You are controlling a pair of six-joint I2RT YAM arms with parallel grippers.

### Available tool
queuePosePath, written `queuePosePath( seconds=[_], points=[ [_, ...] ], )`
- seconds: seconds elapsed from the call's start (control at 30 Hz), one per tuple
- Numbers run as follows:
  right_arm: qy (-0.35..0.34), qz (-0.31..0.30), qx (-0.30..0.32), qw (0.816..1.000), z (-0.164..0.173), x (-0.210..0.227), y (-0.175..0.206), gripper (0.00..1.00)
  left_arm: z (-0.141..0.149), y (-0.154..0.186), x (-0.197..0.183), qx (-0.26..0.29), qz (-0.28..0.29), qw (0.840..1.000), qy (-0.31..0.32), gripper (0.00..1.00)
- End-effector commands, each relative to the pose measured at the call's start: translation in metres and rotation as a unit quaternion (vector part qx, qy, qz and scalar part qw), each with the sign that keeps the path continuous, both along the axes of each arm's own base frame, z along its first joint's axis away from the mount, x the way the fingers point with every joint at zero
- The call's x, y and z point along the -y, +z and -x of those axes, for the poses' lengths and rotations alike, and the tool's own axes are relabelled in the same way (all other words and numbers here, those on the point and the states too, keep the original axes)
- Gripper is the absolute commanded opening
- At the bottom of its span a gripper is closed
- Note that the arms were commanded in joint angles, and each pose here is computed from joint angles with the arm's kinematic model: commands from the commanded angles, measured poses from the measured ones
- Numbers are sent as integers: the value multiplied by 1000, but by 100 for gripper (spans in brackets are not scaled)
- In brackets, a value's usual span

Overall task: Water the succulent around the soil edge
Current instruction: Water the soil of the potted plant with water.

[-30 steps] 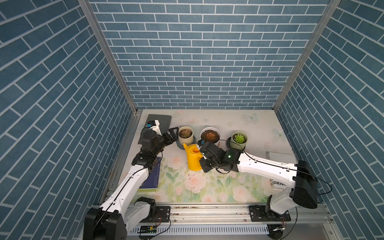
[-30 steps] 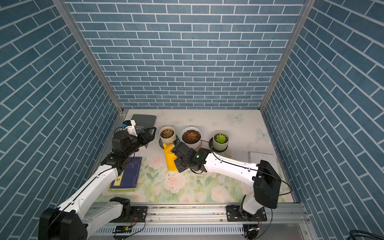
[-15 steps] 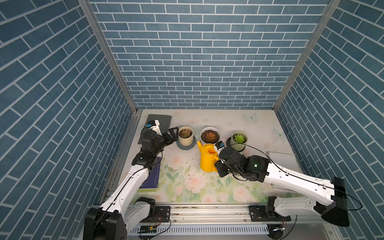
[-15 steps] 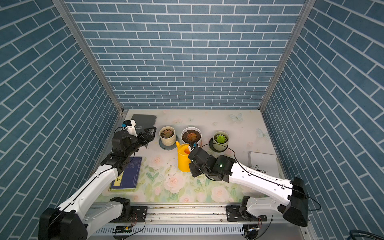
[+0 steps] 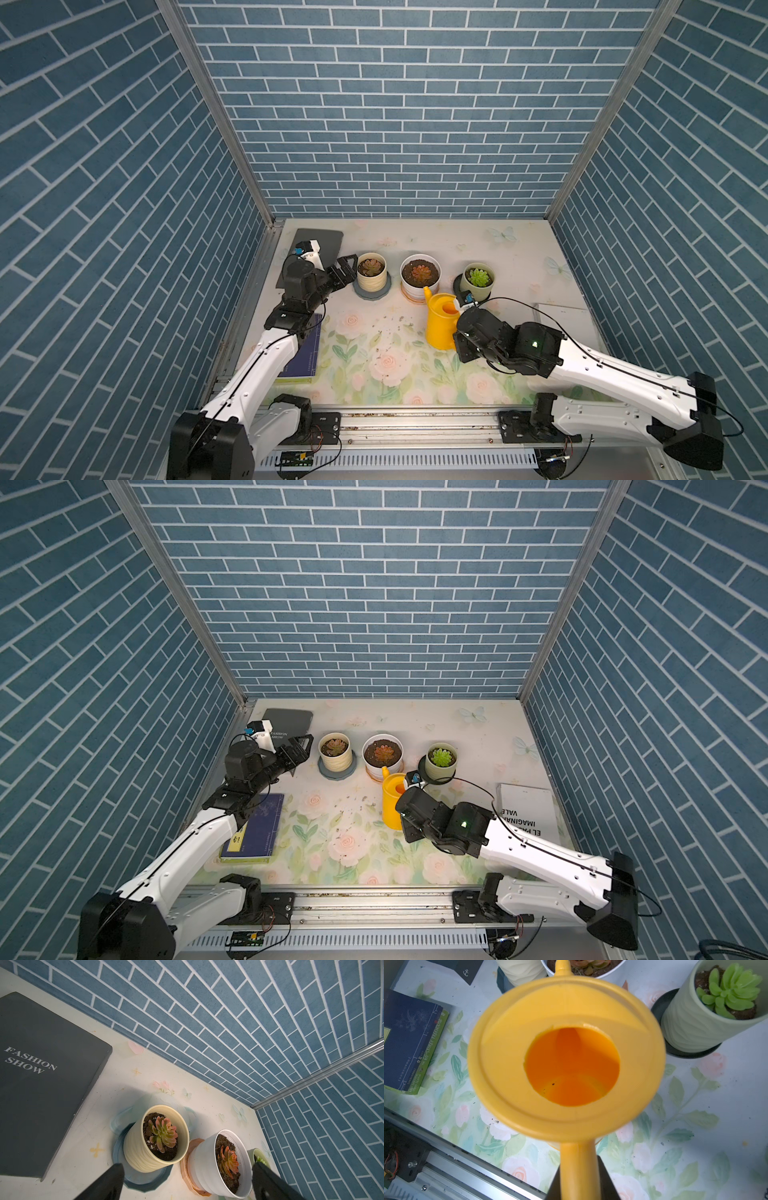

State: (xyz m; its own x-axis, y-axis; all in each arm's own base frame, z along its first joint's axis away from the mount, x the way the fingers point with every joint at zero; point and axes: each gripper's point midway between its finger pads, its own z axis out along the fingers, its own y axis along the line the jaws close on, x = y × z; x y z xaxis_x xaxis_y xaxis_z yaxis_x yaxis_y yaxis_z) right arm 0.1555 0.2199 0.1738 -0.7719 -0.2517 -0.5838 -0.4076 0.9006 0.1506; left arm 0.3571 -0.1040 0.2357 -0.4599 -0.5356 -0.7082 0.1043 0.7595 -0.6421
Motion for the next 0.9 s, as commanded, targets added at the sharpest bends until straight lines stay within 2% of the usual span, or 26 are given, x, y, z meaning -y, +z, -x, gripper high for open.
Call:
queuePosePath(
  seconds=[0.0,0.27,0.7,0.87],
  points=[
    [-38,1,11,999,-3,15,4,0,-1,1,0,3,-4,1000,-1,100],
    [-46,8,10,999,-3,21,1,0,-1,0,0,3,-5,1000,-1,100],
    [83,-47,16,995,6,-37,8,0,0,1,0,4,-4,1000,-2,100],
    [102,-48,30,993,2,-53,7,0,0,1,-1,5,-6,1000,1,100]
  ],
)
